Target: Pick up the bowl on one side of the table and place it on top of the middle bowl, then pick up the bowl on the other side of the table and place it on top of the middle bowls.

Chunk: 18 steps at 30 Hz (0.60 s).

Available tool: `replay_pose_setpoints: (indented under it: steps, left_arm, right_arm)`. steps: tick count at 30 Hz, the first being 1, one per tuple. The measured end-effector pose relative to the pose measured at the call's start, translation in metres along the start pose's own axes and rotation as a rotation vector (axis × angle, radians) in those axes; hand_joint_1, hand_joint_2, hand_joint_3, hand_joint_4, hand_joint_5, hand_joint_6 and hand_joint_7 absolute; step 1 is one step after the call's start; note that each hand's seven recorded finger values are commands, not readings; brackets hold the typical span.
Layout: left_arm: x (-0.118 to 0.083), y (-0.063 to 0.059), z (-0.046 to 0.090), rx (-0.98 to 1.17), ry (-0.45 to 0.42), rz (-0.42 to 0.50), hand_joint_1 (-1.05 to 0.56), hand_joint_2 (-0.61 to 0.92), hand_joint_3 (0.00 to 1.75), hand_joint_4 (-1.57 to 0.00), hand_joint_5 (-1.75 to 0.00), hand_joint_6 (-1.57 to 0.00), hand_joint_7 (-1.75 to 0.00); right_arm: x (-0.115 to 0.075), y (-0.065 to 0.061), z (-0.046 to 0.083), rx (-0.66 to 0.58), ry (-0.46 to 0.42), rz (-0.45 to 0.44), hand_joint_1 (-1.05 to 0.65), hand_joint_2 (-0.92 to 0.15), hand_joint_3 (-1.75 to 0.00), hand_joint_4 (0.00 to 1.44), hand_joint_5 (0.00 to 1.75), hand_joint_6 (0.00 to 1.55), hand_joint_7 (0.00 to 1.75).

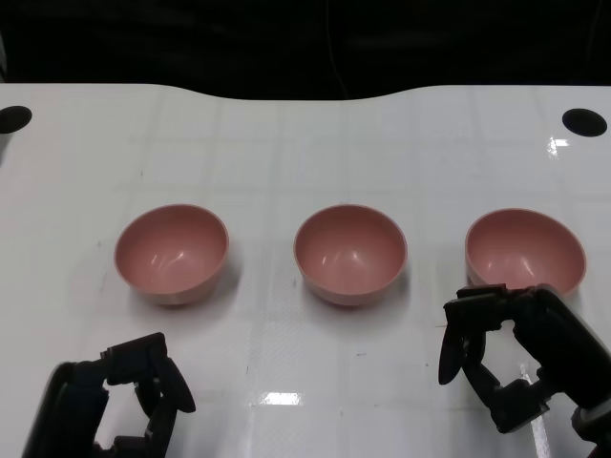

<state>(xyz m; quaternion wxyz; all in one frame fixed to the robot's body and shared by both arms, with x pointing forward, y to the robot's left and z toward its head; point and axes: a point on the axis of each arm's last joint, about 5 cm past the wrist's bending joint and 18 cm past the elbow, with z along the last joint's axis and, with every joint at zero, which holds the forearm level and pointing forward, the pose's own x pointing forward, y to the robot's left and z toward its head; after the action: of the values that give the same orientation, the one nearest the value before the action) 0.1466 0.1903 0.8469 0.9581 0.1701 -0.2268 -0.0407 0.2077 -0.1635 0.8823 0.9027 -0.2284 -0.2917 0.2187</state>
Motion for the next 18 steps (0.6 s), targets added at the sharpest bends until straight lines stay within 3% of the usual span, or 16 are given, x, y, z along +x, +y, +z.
replay_pose_setpoints:
  steps: [13,17,18]
  left_arm:
    - [0.0022,-0.0007,0.0,0.01,-0.007,0.005,-0.01,0.26,1.54,-0.93,-1.64,-0.89,-1.38]
    - [0.0022,-0.001,0.0,0.001,-0.005,0.016,-0.06,0.3,1.42,-0.87,-1.51,-0.82,-1.12]
    - [0.0021,-0.0009,-0.0002,-0.001,-0.002,0.019,-0.09,0.35,1.27,-0.78,-1.39,-0.76,-0.97]
  right_arm:
    - [0.0002,-0.0001,-0.0001,-0.001,0.007,0.0,0.37,-0.02,-1.71,1.01,1.72,1.03,1.21]
    - [0.0002,0.0,0.0,-0.001,0.006,-0.001,0.38,-0.02,-1.72,1.01,1.74,1.04,1.21]
    - [0.0002,0.0001,0.0,-0.001,0.006,-0.002,0.38,-0.02,-1.73,1.01,1.74,1.03,1.21]
